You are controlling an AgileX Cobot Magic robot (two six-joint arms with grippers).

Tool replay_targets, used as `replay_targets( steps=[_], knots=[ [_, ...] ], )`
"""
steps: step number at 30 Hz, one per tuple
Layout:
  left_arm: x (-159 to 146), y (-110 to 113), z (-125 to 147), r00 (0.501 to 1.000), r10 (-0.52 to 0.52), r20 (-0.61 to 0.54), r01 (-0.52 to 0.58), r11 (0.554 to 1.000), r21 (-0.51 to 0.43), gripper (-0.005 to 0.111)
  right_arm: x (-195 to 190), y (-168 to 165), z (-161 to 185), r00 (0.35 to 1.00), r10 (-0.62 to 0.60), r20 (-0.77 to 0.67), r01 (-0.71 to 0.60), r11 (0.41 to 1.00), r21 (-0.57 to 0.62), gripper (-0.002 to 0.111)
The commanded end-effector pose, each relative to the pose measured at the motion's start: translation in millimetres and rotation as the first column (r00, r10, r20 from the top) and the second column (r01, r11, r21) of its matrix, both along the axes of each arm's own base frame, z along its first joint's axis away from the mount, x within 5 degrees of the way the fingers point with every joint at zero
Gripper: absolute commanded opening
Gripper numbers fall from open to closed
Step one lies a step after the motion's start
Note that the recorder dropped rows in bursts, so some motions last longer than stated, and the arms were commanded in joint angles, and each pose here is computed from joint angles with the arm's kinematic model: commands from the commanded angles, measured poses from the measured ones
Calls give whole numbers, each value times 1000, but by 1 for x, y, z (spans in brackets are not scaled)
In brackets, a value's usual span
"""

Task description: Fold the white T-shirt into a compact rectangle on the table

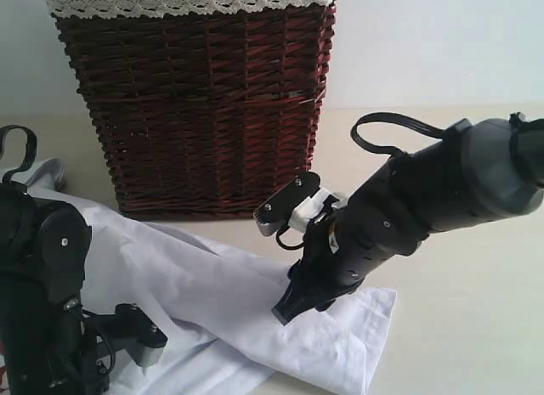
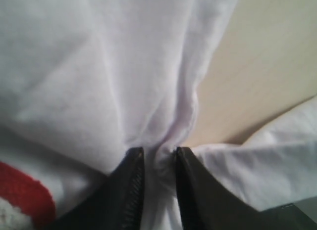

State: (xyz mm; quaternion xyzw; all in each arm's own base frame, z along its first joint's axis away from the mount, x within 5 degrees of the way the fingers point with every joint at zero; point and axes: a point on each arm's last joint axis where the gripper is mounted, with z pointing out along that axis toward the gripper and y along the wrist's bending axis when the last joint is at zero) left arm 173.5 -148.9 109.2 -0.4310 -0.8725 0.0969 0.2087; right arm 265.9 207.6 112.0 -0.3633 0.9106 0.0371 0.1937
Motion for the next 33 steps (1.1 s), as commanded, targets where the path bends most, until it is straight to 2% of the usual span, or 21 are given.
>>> replay_targets(
  steps=[1,3,9,11,14,17,21,26,30,33],
  knots=[
    [0,-2,2,999,3,32,-2,1000,-15,25,4,5,-1,999,20,35,-21,999,30,43],
    [0,-2,2,999,3,35,-3,1000,-16,25,6,6,-5,998,45,51,-47,998,30,36],
    [0,-2,2,1000,3,31,-2,1000,-15,25,8,8,-13,987,141,82,-141,990,-4,0],
    [-1,-2,2,1000,1,21,0,1000,-11,25,9,8,-7,984,146,105,-148,989,4,0],
    [-4,0,4,1000,-7,-19,7,1000,4,25,12,5,28,966,160,204,-169,985,28,0],
    [-6,1,5,999,0,-49,2,1000,22,25,22,-18,63,957,67,281,-92,993,78,0],
    [-8,2,6,997,9,-73,-6,999,38,25,35,-45,87,937,-44,347,-2,991,133,0],
    [-11,6,8,994,-19,-109,26,997,71,25,42,-57,114,895,-99,436,14,981,193,0],
    [-12,16,10,986,-94,-138,114,983,142,25,49,-58,143,884,-100,456,24,985,169,0],
    [-10,19,11,988,-97,-122,119,975,189,25,52,-59,151,884,-79,460,25,992,122,0]
  ],
)
